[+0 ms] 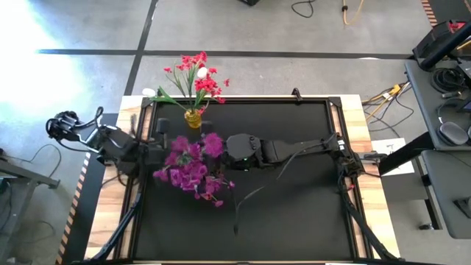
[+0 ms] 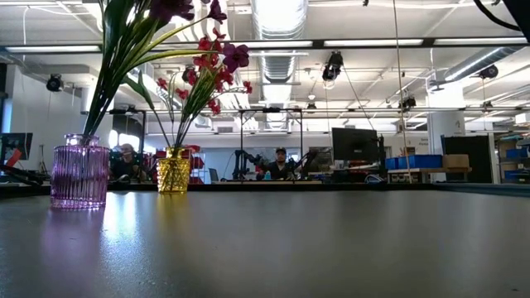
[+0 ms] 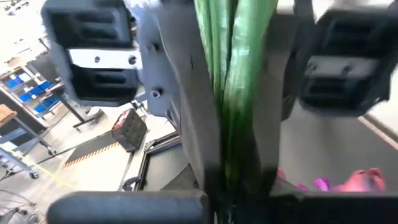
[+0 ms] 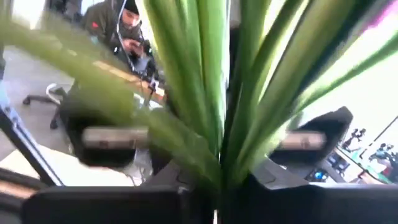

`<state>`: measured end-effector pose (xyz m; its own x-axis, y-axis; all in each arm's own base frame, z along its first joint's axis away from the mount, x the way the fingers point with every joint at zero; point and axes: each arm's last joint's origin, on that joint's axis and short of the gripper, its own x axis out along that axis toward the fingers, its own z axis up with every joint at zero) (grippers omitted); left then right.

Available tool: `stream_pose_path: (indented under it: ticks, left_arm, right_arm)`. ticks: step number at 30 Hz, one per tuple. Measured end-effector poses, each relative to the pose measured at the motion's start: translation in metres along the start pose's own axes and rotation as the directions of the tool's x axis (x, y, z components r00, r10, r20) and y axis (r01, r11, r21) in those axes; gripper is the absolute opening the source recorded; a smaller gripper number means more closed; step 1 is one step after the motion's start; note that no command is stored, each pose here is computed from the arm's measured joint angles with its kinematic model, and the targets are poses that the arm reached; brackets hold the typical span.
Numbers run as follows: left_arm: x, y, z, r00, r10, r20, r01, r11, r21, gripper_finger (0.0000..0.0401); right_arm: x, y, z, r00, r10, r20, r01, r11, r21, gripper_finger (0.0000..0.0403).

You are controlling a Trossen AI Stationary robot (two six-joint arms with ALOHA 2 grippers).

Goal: Sort flowers into vase by color
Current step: Put the violet flowers into the violet vase

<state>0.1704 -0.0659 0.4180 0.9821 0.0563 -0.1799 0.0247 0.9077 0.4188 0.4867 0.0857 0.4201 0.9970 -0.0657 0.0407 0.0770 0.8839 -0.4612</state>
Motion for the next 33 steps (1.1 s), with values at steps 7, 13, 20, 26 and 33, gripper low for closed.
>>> stream_pose_path:
  ticks: [7, 13, 20, 26, 33]
  left_arm:
    - [-0.023, 0.005, -0.022, 0.997, 0.032, 0.075, -0.027, 0.998, -0.063, 0.0000]
    - [-0.042, 0.007, -0.050, 0.987, 0.072, 0.141, -0.056, 0.992, -0.109, 0.0000]
    - [-0.054, 0.002, -0.081, 0.969, 0.095, 0.229, -0.059, 0.985, -0.159, 0.0000]
    - [-0.053, -0.009, -0.111, 0.953, 0.121, 0.278, -0.068, 0.979, -0.192, 0.0000]
    - [-0.047, -0.025, -0.142, 0.924, 0.135, 0.359, -0.053, 0.972, -0.230, 0.0000]
  right_arm:
    - [-0.004, -0.004, -0.001, 0.998, 0.014, -0.056, -0.014, 1.000, -0.011, 0.0092]
    - [-0.007, -0.010, -0.007, 0.992, 0.031, -0.121, -0.032, 1.000, -0.001, 0.0131]
    - [-0.008, -0.015, -0.019, 0.974, 0.051, -0.221, -0.049, 0.999, 0.012, 0.0154]
    - [-0.019, -0.019, -0.017, 0.948, 0.011, -0.317, -0.015, 1.000, -0.010, 0.0107]
    - [-0.040, -0.028, -0.013, 0.931, -0.003, -0.365, -0.004, 1.000, -0.017, 0.0016]
